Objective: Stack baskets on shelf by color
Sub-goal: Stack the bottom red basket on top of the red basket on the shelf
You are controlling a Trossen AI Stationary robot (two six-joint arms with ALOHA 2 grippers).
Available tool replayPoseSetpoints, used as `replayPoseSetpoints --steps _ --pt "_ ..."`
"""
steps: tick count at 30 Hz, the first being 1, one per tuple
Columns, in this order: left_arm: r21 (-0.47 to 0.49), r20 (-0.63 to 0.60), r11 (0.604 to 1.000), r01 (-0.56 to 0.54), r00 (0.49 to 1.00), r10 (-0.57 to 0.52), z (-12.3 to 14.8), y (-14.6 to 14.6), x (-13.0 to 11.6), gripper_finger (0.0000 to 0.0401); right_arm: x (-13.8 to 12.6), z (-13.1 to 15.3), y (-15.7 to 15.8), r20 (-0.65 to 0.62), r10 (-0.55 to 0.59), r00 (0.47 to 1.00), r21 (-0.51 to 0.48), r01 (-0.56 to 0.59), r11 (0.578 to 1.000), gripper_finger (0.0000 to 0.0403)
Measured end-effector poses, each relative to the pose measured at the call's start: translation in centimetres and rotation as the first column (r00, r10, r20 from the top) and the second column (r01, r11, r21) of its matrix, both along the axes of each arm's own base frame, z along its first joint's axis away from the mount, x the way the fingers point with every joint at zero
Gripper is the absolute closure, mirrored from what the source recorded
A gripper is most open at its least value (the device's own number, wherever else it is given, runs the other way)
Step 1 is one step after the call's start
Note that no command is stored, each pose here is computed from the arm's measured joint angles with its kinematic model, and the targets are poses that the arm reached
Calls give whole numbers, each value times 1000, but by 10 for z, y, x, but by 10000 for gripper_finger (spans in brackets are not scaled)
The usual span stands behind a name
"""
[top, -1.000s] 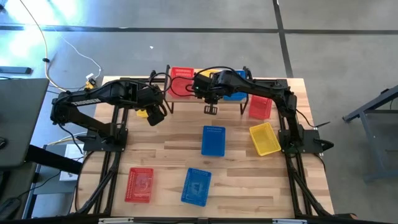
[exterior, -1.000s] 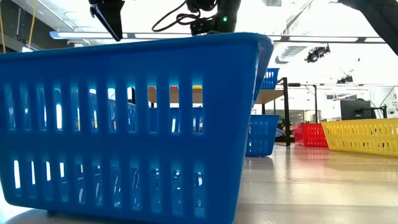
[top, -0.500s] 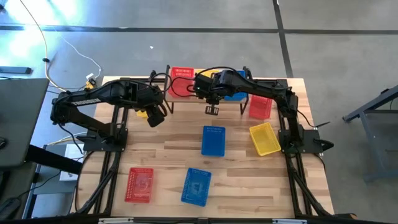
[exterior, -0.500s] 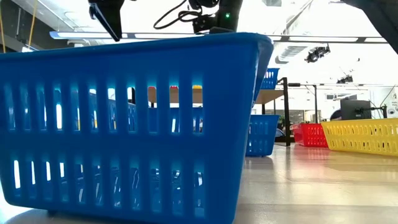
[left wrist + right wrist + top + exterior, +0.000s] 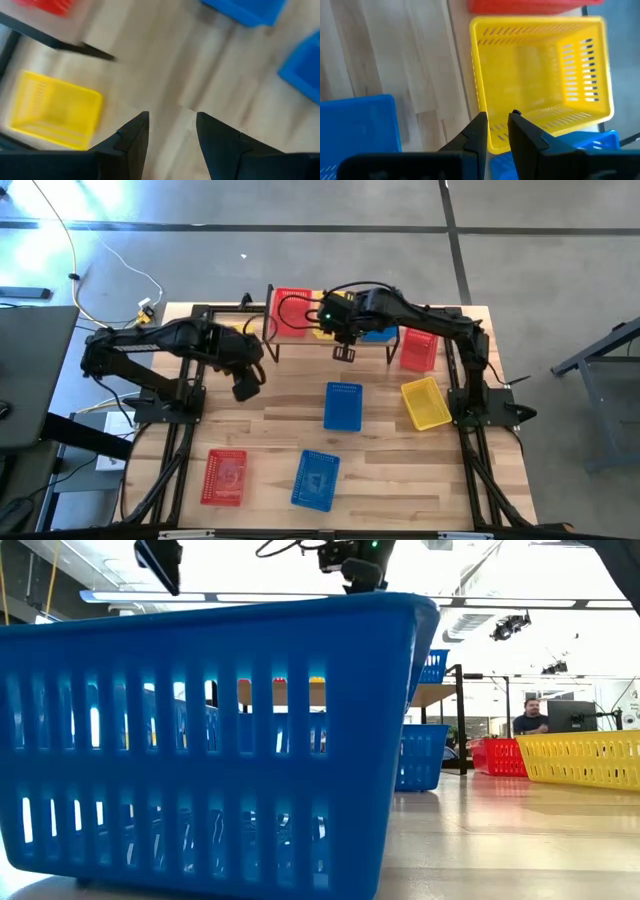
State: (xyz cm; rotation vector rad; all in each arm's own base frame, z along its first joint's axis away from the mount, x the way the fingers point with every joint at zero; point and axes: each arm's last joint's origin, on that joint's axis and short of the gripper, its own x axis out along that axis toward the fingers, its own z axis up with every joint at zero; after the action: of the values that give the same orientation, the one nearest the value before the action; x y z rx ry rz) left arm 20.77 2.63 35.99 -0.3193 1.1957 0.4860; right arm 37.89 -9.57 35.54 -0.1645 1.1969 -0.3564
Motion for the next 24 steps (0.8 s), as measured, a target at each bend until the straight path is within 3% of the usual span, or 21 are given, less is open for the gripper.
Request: replayPoseSetpoints --steps 15,24 --pt "-173 -38 966 191 979 -201 -2 -94 -16 245 -24 33 8 102 -31 994 -4 31 1000 338" --pt "-276 -2 928 250 965 -261 -3 -155 -38 245 -33 47 15 224 -210 952 154 178 972 338"
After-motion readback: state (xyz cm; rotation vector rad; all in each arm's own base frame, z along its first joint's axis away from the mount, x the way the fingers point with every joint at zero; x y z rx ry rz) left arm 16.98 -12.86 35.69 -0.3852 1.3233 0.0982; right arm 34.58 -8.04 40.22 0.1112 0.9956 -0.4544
